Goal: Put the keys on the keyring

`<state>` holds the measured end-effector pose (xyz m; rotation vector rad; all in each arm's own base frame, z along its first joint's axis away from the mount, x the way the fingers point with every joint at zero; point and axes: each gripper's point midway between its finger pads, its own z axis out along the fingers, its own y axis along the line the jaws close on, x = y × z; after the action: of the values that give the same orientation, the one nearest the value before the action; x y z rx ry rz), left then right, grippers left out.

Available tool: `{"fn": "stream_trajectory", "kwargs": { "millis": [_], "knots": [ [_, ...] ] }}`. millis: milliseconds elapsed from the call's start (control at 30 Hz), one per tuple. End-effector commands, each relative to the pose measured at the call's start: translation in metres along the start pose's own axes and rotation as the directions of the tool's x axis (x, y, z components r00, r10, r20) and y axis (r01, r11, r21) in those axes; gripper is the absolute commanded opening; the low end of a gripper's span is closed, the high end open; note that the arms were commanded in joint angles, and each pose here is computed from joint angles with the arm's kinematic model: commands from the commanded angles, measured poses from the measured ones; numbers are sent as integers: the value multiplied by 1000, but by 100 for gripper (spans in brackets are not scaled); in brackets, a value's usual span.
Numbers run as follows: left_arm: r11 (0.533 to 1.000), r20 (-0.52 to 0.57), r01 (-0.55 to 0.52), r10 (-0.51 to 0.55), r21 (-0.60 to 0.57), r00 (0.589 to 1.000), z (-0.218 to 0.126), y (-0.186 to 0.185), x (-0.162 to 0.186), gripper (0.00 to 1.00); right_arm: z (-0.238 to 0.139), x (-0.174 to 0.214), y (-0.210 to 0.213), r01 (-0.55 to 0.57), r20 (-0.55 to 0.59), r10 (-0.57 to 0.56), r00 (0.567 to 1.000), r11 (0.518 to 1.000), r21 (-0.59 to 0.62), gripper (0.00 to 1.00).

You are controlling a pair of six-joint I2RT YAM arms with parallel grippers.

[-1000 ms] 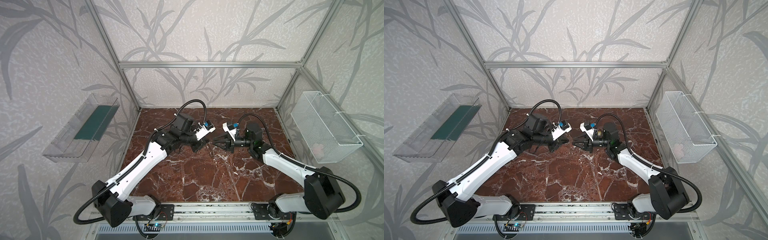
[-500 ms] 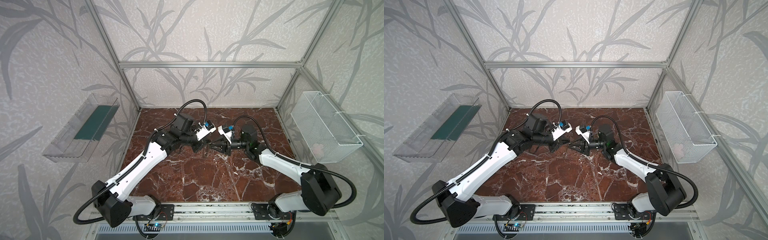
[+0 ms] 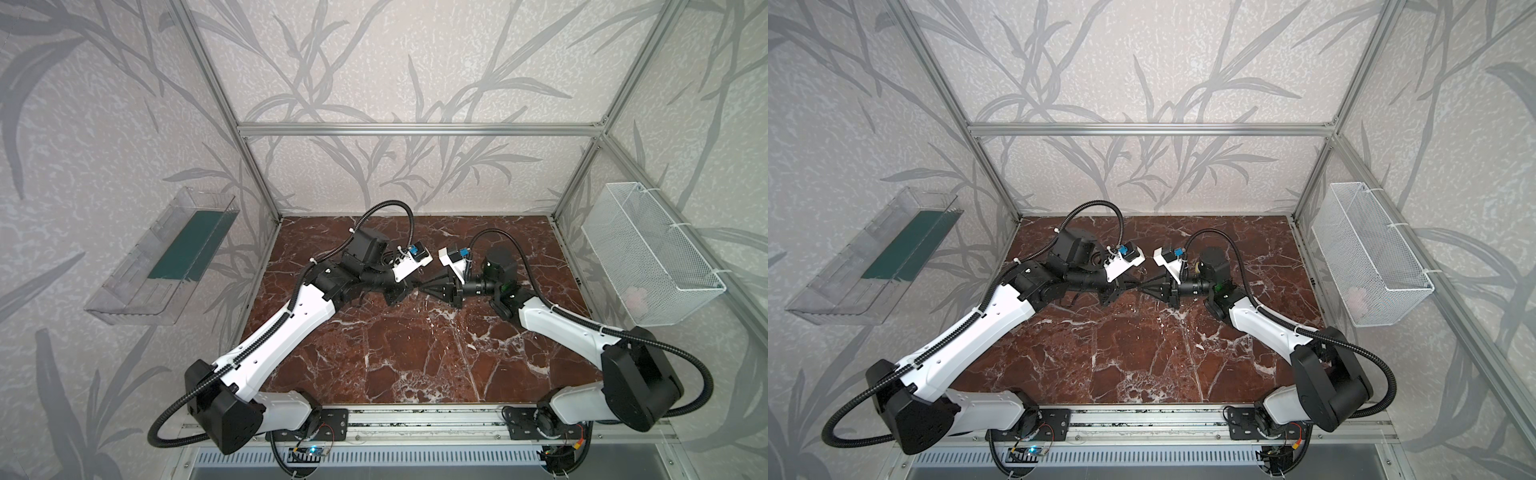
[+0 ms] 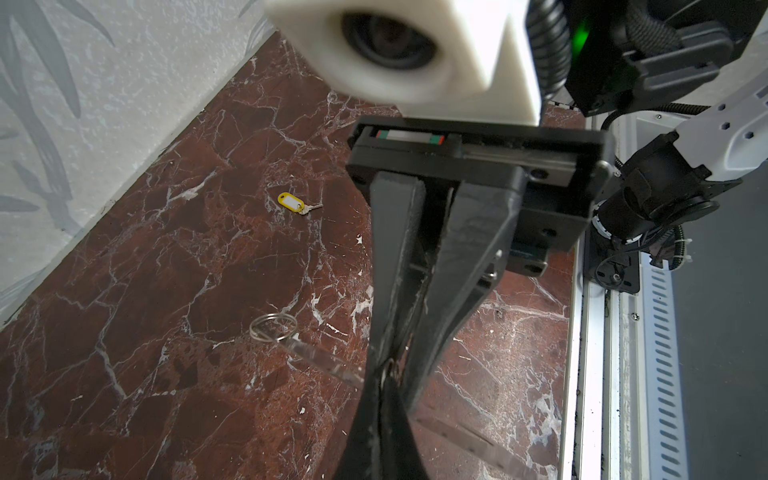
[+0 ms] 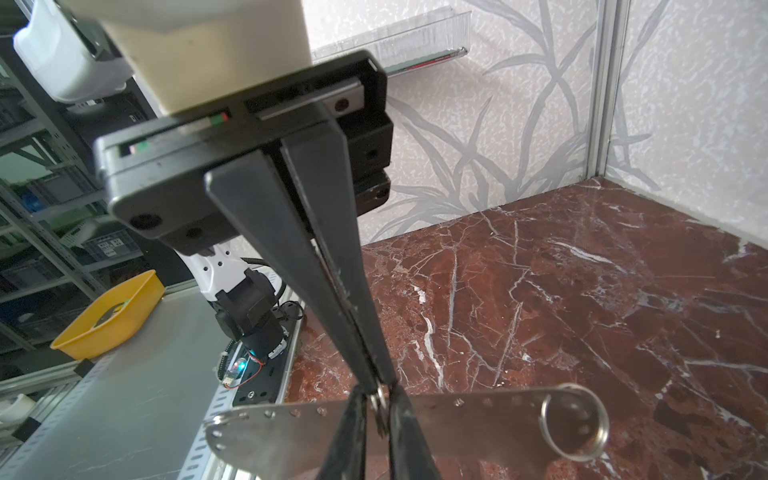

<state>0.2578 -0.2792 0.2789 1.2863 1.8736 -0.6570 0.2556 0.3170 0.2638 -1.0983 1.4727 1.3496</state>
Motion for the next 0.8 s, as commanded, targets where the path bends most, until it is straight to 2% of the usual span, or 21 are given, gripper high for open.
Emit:
{"fn": "stream_trajectory", "kwargs": {
  "millis": [0, 67, 300, 500, 600, 767],
  "knots": [
    [999, 22, -18, 17, 42, 1000, 1, -9, -4, 0, 1, -17, 1, 43, 38, -42, 998, 999, -17, 6],
    [999, 26, -20, 19, 48, 999, 1, -10, -5, 0, 1, -16, 3, 42, 38, -41, 998, 999, -24, 0],
    [1000, 43, -9, 9, 17, 999, -1, -6, -8, 0, -1, -15, 1, 46, 53, -45, 998, 999, -20, 0],
    [999, 112, -23, 28, -48, 993, -15, -3, -15, 16, -16, -25, -7, 26, 138, -20, 990, 999, -40, 0],
    [995, 145, -34, 47, -92, 988, -23, -1, -11, 19, -21, -28, -9, 10, 164, 0, 986, 998, -61, 0],
    [997, 184, -26, 39, -71, 982, -26, -5, -7, 20, -21, -27, -11, 2, 166, 9, 986, 998, -66, 0]
  ]
}}
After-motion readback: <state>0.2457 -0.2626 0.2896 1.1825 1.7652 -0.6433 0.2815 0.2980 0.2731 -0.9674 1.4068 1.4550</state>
